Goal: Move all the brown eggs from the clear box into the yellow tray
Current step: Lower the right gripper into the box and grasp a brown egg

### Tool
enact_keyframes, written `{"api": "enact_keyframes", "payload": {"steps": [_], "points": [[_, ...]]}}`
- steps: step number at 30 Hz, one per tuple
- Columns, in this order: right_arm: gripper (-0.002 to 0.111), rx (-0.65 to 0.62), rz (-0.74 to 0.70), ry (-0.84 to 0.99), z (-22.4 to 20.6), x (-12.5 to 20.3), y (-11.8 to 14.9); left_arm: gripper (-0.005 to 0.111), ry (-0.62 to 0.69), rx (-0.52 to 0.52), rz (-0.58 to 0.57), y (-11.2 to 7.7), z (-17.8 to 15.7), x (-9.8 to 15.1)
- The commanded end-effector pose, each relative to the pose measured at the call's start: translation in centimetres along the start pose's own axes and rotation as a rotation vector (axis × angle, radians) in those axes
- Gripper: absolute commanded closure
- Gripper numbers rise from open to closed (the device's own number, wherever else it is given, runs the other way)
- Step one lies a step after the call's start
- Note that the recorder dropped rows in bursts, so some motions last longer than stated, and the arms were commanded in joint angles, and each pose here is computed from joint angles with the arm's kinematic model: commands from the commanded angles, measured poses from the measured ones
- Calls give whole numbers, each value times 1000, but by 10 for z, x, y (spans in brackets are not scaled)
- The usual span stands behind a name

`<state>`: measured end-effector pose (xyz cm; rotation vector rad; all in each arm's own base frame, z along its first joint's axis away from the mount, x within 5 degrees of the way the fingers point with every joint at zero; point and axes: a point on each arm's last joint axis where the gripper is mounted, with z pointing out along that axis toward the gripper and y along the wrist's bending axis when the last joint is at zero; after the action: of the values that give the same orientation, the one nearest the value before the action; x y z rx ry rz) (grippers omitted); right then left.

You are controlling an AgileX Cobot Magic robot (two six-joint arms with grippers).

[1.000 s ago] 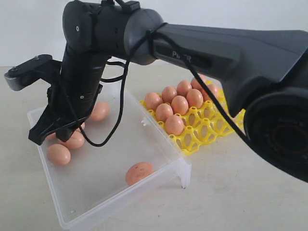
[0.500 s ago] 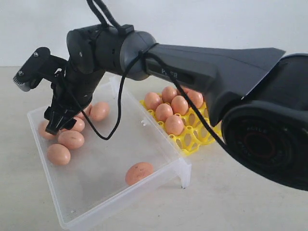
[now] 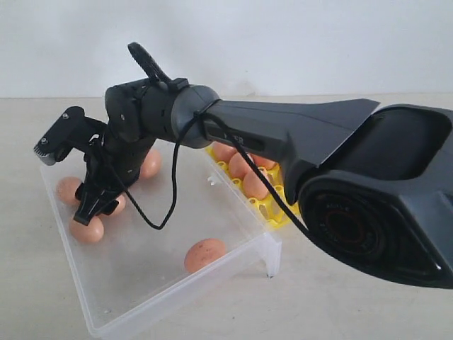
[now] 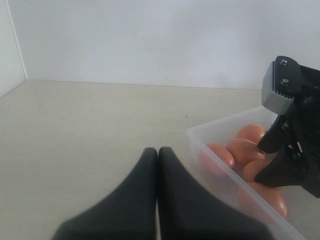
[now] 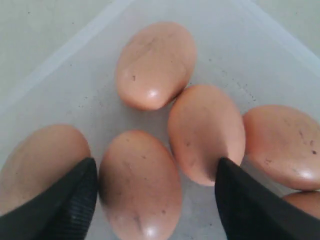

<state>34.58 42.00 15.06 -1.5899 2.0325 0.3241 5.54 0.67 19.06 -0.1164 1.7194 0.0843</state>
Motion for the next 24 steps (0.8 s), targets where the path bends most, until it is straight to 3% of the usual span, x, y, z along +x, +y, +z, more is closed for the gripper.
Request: {"api": "enact_keyframes", "payload": {"steps": [1,8,10,12,15,16,24], "points": [[45,-4,7,8,10,6,0,111,-7,5,-4,0,-1,-2],[46,-7,1,18,22,12,0,111,-7,5,-4,0,-1,-2],[52,-2,1,10,22,12,0,111,-7,5,-4,0,-1,-2],[69,8,3,-6,21,9,-1,111,-7,5,-4,0,-1,-2],[103,4,4,-2,18,8,-1,111,-7,5,-4,0,-1,-2],[108,-1,10,5,17,9,-1,111,-7,5,-4,0,-1,-2],[108,-26,97,10,-35,-12,-1,111,-7,5,-4,0,-1,-2]]}}
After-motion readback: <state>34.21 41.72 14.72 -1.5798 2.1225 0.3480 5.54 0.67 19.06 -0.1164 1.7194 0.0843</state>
